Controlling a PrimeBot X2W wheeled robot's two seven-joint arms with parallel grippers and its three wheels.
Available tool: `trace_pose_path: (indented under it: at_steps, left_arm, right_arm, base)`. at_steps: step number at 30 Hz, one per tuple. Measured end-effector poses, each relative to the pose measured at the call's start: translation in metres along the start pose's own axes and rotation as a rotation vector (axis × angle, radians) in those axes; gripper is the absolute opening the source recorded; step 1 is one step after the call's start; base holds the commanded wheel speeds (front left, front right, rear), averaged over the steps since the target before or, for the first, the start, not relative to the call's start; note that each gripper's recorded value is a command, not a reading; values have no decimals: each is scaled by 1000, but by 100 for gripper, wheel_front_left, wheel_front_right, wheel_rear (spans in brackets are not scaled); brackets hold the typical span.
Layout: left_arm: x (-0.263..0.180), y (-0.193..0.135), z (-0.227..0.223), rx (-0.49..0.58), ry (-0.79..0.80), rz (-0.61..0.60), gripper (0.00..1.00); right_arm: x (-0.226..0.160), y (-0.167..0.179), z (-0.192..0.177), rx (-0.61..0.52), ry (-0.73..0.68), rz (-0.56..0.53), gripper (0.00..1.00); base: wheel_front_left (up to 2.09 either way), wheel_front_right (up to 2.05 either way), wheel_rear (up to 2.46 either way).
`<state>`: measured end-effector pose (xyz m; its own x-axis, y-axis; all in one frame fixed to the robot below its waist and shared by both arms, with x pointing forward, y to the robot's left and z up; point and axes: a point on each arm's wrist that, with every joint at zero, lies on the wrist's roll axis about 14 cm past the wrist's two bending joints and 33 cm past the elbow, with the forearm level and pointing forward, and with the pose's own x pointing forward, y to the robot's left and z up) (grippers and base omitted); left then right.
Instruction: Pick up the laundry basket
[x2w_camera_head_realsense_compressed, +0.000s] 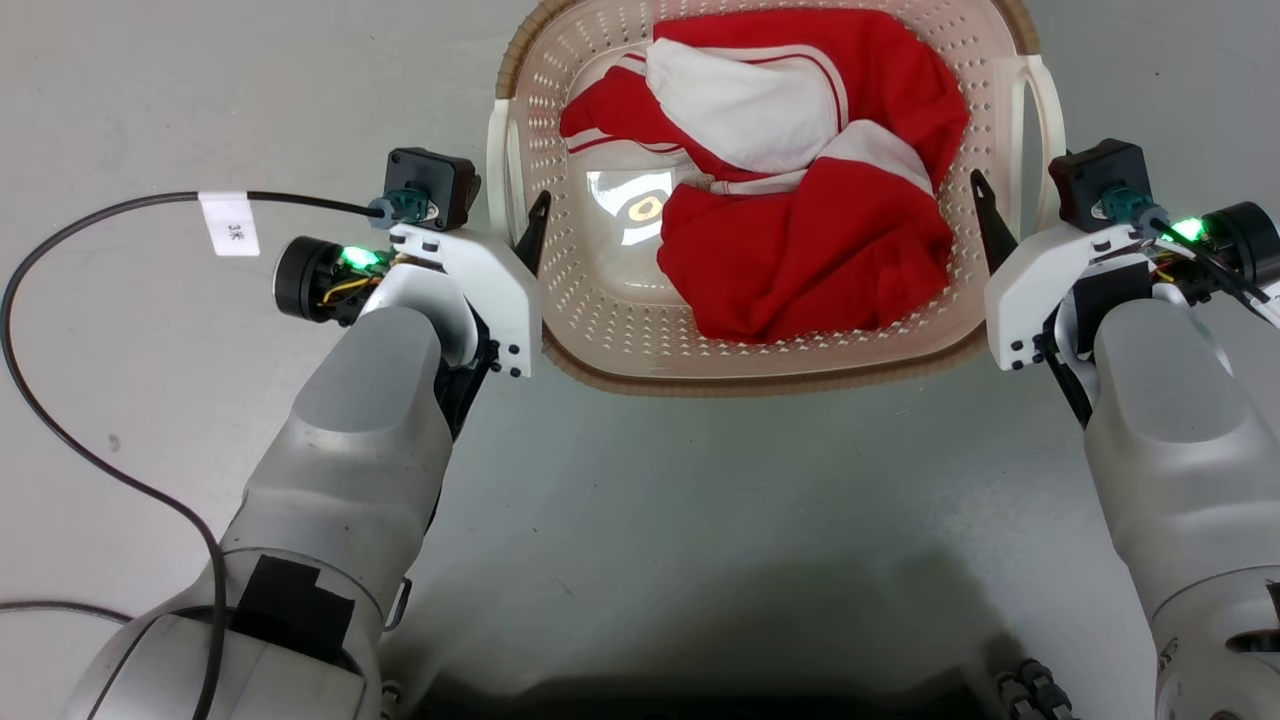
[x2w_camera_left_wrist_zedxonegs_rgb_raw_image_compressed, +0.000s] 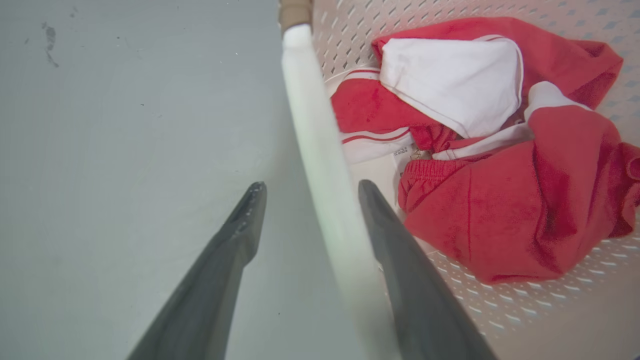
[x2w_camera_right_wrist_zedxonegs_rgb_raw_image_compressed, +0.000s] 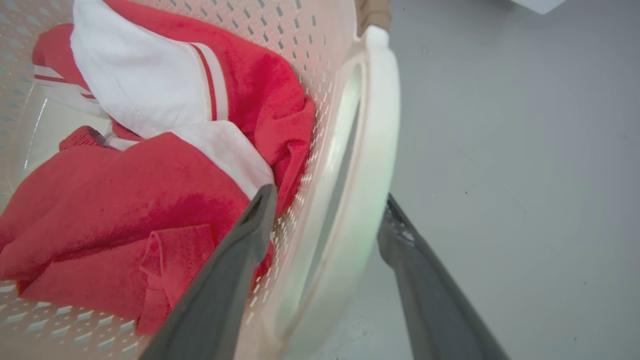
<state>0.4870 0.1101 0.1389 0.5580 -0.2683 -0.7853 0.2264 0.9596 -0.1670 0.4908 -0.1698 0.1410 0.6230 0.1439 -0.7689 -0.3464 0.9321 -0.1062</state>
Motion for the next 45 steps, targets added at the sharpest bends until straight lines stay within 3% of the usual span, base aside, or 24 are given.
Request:
trace_pose_path:
  at_steps: [1,16,45]
  left_arm:
    - [1,0,1,2,-4,-1,0]
    - [-13,-6,10,3,-8,-4,0]
    - [-140,-18,38,1,24,35,0]
  right_arm:
    - [1,1,-1,-1,1,2,0]
    - [-13,12,11,8,2,24,0]
    - [-128,40,61,-9,-23,58,0]
  base:
    - [0,0,0]
    - [0,0,0]
    - [0,0,0]
